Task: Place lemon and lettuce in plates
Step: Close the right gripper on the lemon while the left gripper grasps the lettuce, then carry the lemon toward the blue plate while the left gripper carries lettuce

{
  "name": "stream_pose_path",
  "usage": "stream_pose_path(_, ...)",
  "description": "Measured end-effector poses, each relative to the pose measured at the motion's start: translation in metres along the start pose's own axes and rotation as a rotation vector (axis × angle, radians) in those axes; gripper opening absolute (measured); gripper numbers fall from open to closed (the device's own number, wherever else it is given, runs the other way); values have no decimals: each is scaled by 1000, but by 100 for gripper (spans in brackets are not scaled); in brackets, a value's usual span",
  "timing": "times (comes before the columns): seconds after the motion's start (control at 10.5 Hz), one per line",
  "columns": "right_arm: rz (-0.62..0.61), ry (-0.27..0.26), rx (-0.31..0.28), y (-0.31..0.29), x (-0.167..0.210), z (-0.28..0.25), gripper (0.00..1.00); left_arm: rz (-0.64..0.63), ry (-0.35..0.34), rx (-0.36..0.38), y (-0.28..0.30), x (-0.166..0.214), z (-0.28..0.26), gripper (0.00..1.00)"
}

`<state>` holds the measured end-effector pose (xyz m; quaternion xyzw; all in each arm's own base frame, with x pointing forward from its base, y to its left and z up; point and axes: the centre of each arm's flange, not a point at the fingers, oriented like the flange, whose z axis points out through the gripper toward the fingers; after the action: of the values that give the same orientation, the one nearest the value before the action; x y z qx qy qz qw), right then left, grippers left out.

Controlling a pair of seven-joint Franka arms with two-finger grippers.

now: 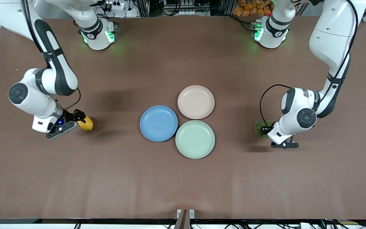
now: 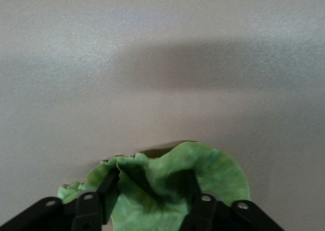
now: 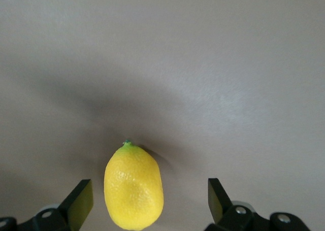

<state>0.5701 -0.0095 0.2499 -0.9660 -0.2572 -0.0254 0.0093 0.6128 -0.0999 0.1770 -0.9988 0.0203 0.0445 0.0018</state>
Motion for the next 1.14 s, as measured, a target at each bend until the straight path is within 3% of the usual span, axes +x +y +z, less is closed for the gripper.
stream_pose_path(0.28, -5, 8, -6, -4, 2, 6, 100, 26, 14, 19, 2, 2, -4, 12)
stream_pose_path(0.38, -5, 8, -5, -4, 1, 6, 100, 24, 20, 20, 1, 3, -7, 4)
stream_pose_path(0.76, 25, 0, 11, -7, -6, 19, 100, 13, 60, 26, 18, 10, -55, 4)
stream_pose_path(1.14, 43, -37, 37, -9, -13, 47, 100, -135, 45, -20, 123, -9, -101, 4)
